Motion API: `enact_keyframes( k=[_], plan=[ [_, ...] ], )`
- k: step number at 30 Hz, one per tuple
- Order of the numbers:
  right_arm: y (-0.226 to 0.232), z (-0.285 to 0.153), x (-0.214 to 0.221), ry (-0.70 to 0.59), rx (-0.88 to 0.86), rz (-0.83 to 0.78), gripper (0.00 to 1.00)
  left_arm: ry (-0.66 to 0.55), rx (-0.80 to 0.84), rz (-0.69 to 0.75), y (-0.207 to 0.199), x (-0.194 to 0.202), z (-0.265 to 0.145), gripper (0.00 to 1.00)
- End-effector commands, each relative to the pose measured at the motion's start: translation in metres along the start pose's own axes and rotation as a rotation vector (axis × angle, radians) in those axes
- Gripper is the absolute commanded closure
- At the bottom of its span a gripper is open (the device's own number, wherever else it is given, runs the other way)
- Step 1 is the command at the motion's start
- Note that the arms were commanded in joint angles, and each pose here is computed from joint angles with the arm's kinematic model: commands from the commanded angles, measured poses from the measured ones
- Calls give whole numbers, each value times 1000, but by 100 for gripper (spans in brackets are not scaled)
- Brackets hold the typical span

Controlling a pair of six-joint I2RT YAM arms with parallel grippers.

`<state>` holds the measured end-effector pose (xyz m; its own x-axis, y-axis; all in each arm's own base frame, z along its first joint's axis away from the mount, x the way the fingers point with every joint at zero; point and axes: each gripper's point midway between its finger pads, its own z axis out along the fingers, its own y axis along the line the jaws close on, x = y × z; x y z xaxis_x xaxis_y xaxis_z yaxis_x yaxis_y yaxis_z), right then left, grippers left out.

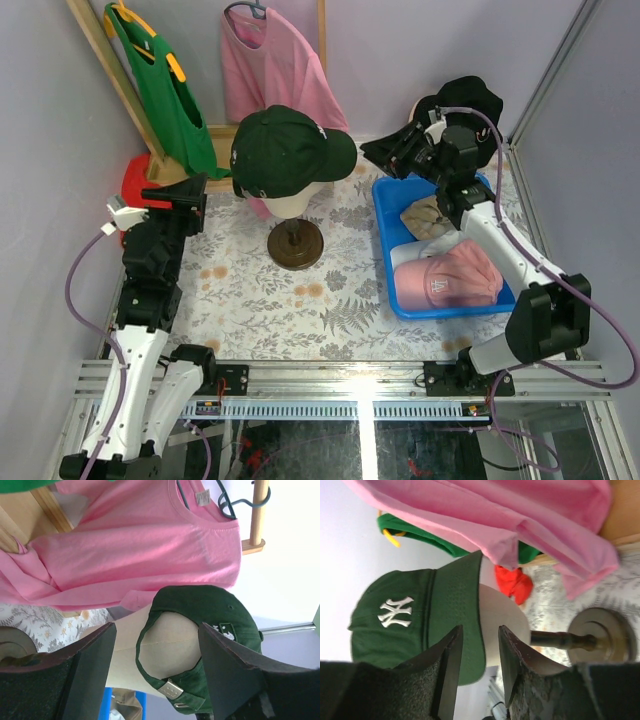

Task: Stack the hats
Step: Adjust the hat on the hat stand.

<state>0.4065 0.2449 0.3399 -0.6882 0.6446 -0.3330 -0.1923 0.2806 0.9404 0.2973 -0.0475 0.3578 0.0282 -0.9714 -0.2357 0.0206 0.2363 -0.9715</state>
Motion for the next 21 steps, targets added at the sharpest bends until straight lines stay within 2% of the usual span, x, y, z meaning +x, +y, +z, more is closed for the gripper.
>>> enact_keyframes(
  k=[1, 13, 19, 21],
  plan=[
    [-8, -34, -10, -79, 146, -201, 57, -100, -27, 83, -13, -25, -8, 34],
    [-83, -105, -31, -140, 592, -513, 47, -95, -91, 285, -9, -30, -4, 32],
    [-113, -134, -48, -201, 796, -585, 31, -66, -109, 329, 3, -24, 1, 32],
    [-122, -143, -53, -219, 853, -585, 20, -55, -110, 341, 3, -22, 2, 31]
  ],
)
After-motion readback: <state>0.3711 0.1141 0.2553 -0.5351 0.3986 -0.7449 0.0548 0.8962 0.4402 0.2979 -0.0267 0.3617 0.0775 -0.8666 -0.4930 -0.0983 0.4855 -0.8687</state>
